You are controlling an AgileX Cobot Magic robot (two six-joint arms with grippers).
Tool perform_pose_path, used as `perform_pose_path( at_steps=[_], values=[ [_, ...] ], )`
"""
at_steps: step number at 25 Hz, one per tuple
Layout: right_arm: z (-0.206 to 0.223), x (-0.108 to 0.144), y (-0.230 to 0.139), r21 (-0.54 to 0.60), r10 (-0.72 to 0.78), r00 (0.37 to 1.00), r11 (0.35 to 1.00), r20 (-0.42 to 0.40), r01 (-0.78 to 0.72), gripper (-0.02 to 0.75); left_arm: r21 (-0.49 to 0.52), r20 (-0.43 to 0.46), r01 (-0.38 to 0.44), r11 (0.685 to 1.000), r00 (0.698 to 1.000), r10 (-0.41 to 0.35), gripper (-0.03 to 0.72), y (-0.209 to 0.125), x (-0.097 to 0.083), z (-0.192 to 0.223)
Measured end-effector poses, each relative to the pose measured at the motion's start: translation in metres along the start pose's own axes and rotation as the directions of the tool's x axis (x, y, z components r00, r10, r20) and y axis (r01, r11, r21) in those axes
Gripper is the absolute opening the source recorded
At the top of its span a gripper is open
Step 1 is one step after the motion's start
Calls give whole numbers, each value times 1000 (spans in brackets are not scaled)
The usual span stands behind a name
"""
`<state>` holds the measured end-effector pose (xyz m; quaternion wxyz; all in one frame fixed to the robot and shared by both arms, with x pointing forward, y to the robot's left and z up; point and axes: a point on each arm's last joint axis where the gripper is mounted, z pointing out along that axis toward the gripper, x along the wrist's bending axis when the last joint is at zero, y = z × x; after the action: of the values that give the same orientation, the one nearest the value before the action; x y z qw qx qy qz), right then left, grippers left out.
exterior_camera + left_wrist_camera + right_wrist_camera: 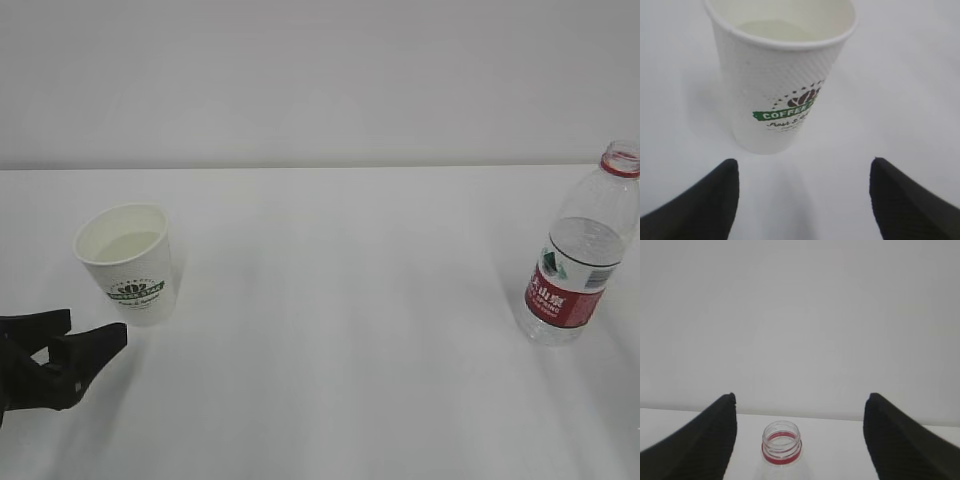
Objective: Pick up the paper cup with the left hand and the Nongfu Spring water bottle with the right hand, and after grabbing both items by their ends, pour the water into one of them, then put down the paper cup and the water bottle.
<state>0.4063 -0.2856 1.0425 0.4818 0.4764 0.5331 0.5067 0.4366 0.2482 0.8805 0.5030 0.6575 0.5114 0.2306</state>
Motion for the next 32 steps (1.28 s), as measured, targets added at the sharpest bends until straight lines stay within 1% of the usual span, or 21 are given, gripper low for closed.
perform_pose_path(
  at_steps=[7,17,21,25,29,32],
  values=[
    [1,0,5,-12,0,1000,1000,0,0,591,-69,22,68,995,998,-67,587,14,-4,-6],
    [8,-1,23,32,-7,1000,999,0,7,591,-124,41,52,991,998,-47,586,25,-8,-12],
    [10,-1,31,26,-7,1000,1000,0,7,591,-146,38,50,988,998,-45,586,29,-9,-14],
    [11,-2,43,-5,-7,1000,1000,2,7,591,-175,18,54,983,998,-52,586,33,-7,-16],
    [13,-2,54,-24,-7,1000,1000,3,7,591,-228,22,38,973,999,-34,586,46,-7,-13],
    [14,-2,64,-9,-7,1000,1000,4,8,591,-283,27,21,959,1000,-13,586,60,-8,-12]
  ],
)
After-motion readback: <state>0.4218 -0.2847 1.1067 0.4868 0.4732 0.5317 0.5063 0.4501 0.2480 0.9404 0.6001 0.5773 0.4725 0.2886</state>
